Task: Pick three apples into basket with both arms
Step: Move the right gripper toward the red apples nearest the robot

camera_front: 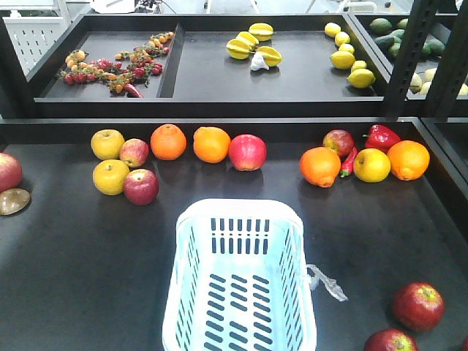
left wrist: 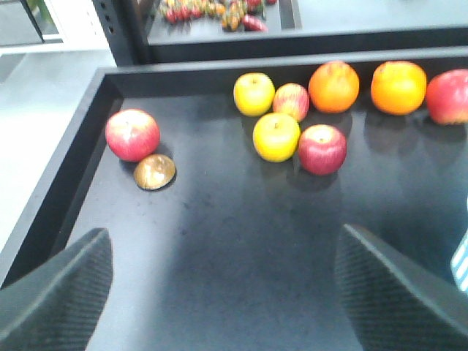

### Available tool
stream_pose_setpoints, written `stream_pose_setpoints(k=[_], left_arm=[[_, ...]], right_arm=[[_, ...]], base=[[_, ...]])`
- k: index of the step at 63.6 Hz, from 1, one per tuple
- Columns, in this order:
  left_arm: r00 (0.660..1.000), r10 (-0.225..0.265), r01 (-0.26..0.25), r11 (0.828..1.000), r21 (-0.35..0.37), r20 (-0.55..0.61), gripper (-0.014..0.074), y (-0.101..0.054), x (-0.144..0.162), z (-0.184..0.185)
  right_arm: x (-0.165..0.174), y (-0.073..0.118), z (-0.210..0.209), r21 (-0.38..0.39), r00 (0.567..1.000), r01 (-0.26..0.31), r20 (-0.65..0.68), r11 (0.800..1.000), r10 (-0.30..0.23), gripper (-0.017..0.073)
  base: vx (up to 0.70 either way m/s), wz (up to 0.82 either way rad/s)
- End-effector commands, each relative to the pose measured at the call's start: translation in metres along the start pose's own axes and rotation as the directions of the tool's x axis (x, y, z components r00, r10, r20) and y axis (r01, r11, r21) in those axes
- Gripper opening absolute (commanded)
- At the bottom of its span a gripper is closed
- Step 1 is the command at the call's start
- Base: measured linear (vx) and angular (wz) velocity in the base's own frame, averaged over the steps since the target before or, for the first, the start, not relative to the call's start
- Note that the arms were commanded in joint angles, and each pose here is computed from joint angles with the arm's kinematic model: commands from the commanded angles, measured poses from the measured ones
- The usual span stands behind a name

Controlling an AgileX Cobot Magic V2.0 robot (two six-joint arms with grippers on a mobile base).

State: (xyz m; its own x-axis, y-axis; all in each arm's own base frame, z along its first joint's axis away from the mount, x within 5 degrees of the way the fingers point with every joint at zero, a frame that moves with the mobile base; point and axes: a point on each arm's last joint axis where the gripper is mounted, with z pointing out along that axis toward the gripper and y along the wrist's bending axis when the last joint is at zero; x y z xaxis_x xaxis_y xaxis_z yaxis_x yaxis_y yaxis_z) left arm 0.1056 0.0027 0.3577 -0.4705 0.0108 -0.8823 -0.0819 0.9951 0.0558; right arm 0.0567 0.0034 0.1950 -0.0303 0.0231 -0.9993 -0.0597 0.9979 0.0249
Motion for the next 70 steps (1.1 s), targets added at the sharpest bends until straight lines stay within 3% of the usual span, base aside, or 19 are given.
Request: stream_pose_setpoints(k=[1, 18, 33, 40, 49, 55, 61, 70], left_arm=[[0.997, -0.004, 0.003, 1.000, 0.001, 0.073, 0.0585, 0.001, -0.010, -0.006], [0.998, -0.004, 0.004, 1.000, 0.000, 0.065, 0.0585, 0.001, -0.009, -0.006], [0.998, -0.004, 0.004, 1.000, 0.000, 0.065, 0.0585, 0.001, -0.009, -0.006], [0.998, -0.004, 0.004, 1.000, 0.000, 0.065, 0.0585, 0.001, -0.009, -0.006], [0.998, -0.004, 0.004, 1.000, 0.000, 0.065, 0.0585, 0.001, -0.009, -0.006], [0.998, -0.004, 0.004, 1.000, 0.000, 0.065, 0.0585, 0.001, -0.009, -0.006], [0.998, -0.004, 0.004, 1.000, 0.000, 0.065, 0.0585, 0.001, -0.009, -0.006], [0.998, -0.004, 0.004, 1.000, 0.000, 0.065, 0.0585, 0.001, -0.009, -0.006]], right_arm=[[-0.003, 0.000, 0.000, -0.001, 0.997, 0.016, 0.075, 1.000, -0.016, -0.0009], [-0.009, 0.000, -0.001, -0.003, 0.992, 0.014, 0.129, 1.000, -0.013, -0.0009], [-0.040, 0.001, -0.008, -0.008, 0.993, -0.069, 0.099, 0.998, 0.069, -0.0009], [-0.068, 0.001, -0.011, -0.002, 0.996, -0.068, 0.052, 0.998, 0.068, -0.0009], [-0.101, 0.002, -0.006, 0.019, 0.989, -0.067, -0.131, 0.998, 0.069, -0.0009], [-0.117, 0.002, 0.001, 0.038, 0.949, -0.048, -0.311, 0.998, 0.057, -0.0009], [-0.130, 0.001, 0.012, 0.042, 0.877, -0.009, -0.480, 0.999, 0.028, -0.0009], [-0.143, 0.001, 0.033, 0.040, 0.781, 0.014, -0.624, 0.999, 0.014, -0.0009]], base=[[0.00, 0.00], [0.00, 0.00], [0.00, 0.00], [0.00, 0.00], [0.00, 0.00], [0.00, 0.00], [0.00, 0.00], [0.00, 0.00]])
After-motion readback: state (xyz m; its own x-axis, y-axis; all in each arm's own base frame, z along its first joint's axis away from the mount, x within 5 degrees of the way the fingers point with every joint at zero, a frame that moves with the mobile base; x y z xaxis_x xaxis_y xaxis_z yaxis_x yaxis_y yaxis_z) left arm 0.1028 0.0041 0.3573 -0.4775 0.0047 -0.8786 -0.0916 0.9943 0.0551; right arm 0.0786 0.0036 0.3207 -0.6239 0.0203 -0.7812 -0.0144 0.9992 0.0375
